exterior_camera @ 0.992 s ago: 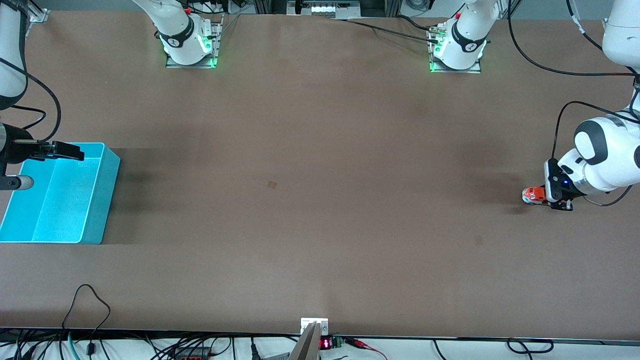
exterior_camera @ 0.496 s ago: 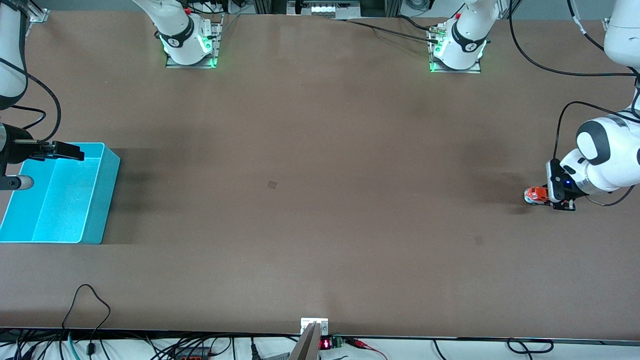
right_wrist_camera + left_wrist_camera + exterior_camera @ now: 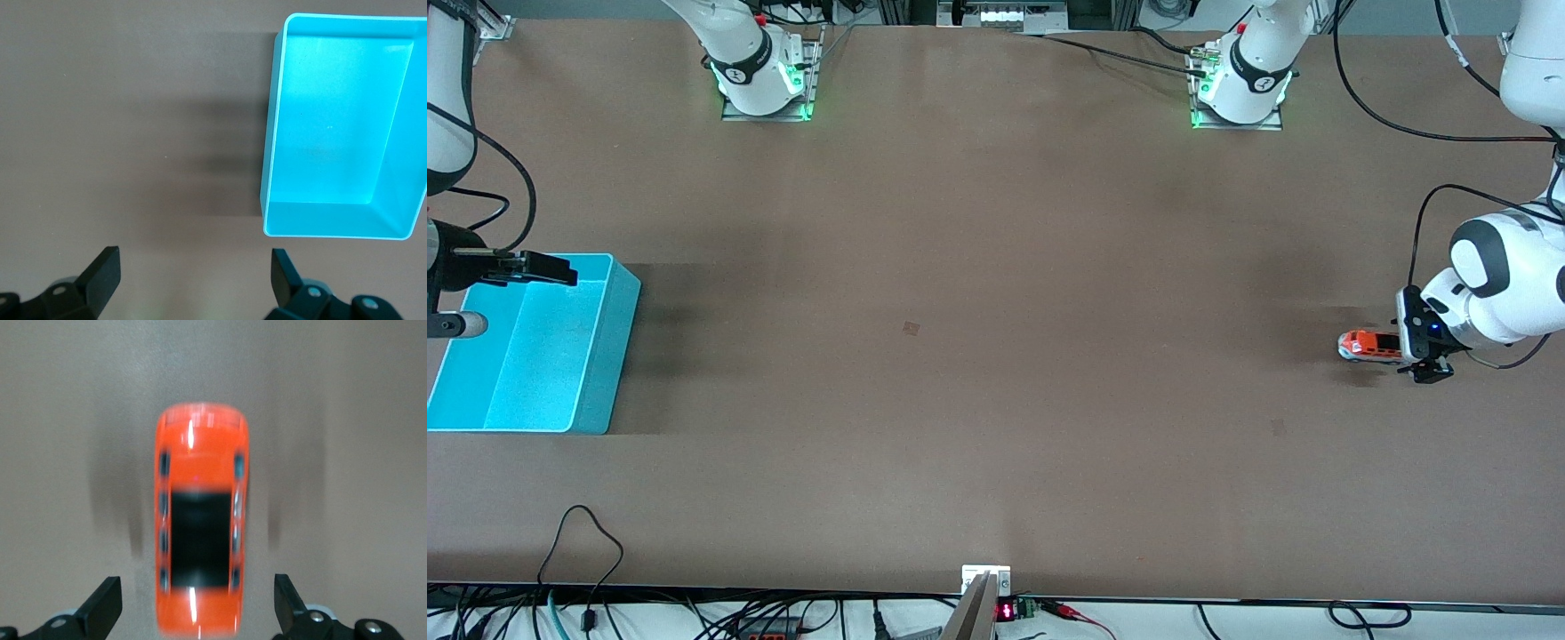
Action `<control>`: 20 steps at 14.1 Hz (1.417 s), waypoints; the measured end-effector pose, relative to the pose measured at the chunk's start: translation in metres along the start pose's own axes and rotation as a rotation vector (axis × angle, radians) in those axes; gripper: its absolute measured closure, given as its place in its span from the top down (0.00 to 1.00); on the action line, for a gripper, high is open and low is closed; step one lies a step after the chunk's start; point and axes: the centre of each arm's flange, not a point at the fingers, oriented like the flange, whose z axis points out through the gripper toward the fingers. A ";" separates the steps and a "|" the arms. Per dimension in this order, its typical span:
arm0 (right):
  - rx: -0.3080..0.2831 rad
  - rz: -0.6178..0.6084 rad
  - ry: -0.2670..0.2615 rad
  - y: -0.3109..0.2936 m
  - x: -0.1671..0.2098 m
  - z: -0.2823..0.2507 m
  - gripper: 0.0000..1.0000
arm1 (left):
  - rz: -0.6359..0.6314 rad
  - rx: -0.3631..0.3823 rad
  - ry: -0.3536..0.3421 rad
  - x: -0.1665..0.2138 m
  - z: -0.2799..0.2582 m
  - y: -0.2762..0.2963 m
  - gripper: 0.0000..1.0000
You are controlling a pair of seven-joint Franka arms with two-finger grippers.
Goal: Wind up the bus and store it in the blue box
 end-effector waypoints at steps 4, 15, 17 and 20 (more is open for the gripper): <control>0.000 0.000 0.000 0.000 0.000 0.000 1.00 | -0.045 -0.039 0.009 0.004 -0.017 0.001 1.00; 0.000 -0.001 0.000 0.000 0.000 0.000 1.00 | -0.414 -0.199 -0.015 0.040 -0.123 0.025 1.00; 0.000 -0.001 -0.001 0.000 0.000 0.000 1.00 | -0.511 -0.233 -0.035 0.055 -0.150 0.033 1.00; 0.000 -0.001 -0.002 0.000 0.000 0.001 1.00 | -0.674 -0.256 -0.082 0.082 -0.199 0.048 1.00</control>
